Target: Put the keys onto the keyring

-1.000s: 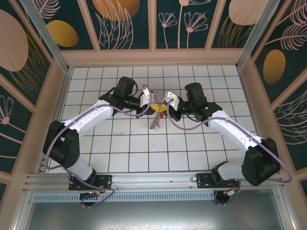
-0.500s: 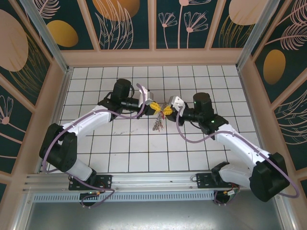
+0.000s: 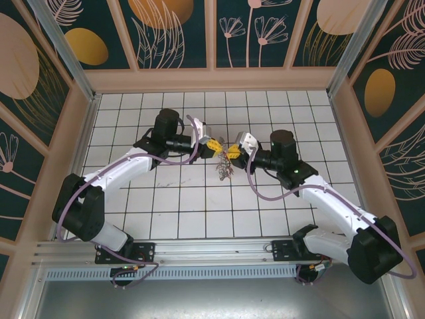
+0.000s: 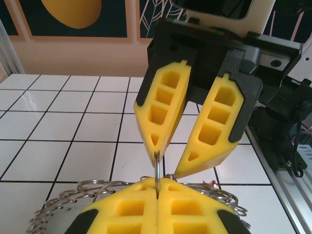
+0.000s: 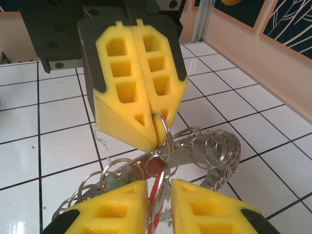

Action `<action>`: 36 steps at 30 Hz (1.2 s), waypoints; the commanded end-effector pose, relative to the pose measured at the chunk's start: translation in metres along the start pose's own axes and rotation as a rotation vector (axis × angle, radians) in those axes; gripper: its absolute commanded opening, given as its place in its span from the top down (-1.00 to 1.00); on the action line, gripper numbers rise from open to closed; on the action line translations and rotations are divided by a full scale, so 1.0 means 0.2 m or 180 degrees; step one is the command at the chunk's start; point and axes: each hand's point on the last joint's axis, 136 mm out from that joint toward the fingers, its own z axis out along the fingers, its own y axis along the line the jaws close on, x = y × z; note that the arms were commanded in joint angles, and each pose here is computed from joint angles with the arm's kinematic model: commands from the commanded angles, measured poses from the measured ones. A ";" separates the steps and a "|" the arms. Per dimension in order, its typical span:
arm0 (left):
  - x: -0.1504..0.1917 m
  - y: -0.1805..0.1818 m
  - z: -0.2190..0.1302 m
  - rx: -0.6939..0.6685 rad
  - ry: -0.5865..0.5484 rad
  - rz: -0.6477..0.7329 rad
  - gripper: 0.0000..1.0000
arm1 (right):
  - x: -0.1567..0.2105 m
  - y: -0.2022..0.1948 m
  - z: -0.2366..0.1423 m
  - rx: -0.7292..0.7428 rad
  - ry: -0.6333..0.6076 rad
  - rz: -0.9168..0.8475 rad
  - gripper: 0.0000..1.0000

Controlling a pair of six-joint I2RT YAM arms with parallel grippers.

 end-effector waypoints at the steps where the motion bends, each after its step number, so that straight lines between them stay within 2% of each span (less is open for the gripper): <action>1: -0.09 -0.01 -0.04 -0.0025 -0.0134 0.0189 1.00 | -0.01 0.03 0.02 -0.0126 -0.0080 0.0030 0.56; 10: -0.08 -0.01 -0.04 -0.0018 -0.0126 0.0192 1.00 | 0.07 0.03 0.07 -0.0201 0.0055 0.0101 0.59; 26: -0.09 -0.01 -0.03 -0.0018 -0.0126 0.0184 1.00 | 0.03 0.00 0.07 -0.0027 -0.0110 0.0056 0.55; 36: -0.09 -0.01 -0.03 -0.0018 -0.0127 0.0180 1.00 | 0.01 0.06 0.11 -0.0177 -0.0151 0.0051 0.47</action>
